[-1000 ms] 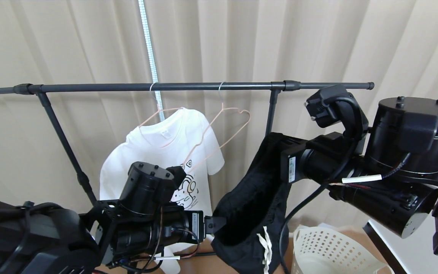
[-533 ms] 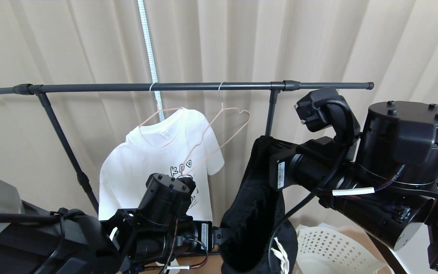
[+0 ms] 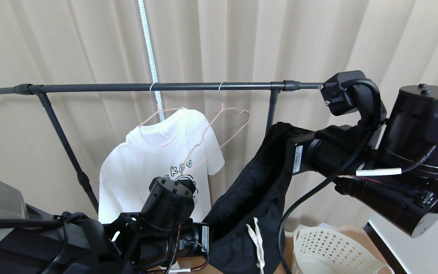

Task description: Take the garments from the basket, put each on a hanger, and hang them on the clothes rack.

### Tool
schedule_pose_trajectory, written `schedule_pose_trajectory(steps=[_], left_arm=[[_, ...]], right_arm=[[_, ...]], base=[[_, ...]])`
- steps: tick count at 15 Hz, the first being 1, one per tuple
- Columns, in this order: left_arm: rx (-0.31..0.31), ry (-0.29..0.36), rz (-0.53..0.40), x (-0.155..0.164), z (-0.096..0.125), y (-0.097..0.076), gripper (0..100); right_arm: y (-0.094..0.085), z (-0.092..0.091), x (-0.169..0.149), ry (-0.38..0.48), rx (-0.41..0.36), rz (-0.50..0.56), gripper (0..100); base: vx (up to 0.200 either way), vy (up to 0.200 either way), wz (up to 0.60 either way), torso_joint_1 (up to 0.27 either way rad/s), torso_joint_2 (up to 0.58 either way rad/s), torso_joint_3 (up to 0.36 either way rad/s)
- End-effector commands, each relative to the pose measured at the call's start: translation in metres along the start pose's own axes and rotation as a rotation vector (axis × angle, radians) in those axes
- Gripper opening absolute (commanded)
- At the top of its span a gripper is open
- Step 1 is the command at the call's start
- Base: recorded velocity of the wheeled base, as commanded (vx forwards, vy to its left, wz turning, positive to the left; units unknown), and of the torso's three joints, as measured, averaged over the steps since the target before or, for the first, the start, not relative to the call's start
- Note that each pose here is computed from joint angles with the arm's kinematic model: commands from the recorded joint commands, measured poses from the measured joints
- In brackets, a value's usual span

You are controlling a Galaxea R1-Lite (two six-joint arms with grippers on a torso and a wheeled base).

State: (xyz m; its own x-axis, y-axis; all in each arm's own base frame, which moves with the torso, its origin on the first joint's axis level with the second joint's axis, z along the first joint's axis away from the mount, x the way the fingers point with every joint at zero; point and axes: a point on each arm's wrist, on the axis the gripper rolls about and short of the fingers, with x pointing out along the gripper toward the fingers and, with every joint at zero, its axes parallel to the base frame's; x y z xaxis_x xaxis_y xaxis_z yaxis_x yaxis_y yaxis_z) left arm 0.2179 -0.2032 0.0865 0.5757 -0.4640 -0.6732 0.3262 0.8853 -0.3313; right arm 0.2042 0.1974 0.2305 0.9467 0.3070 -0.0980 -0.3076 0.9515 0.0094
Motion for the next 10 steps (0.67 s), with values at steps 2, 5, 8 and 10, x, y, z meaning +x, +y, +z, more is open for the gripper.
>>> schedule_pose_trajectory(steps=[2,5,8,10], left_arm=[[0.018,-0.094,0.057,-0.014,0.011,0.0,0],[0.096,-0.215,0.1,-0.037,0.036,-0.001,0],[0.166,-0.181,0.252,-0.049,0.058,-0.01,0],[0.175,-0.161,0.274,-0.056,0.07,-0.018,0]], right_arm=[[-0.023,0.007,0.006,-0.013,-0.009,-0.085,0],[-0.025,-0.005,0.005,0.041,-0.101,-0.089,0],[-0.031,-0.019,-0.007,0.199,-0.25,-0.08,0],[-0.036,-0.022,-0.018,0.283,-0.303,-0.069,0]], base=[[0.0,0.0,0.0,0.0,0.0,0.0],[0.0,0.0,0.0,0.0,0.0,0.0],[0.0,0.0,0.0,0.0,0.0,0.0],[0.0,0.0,0.0,0.0,0.0,0.0]])
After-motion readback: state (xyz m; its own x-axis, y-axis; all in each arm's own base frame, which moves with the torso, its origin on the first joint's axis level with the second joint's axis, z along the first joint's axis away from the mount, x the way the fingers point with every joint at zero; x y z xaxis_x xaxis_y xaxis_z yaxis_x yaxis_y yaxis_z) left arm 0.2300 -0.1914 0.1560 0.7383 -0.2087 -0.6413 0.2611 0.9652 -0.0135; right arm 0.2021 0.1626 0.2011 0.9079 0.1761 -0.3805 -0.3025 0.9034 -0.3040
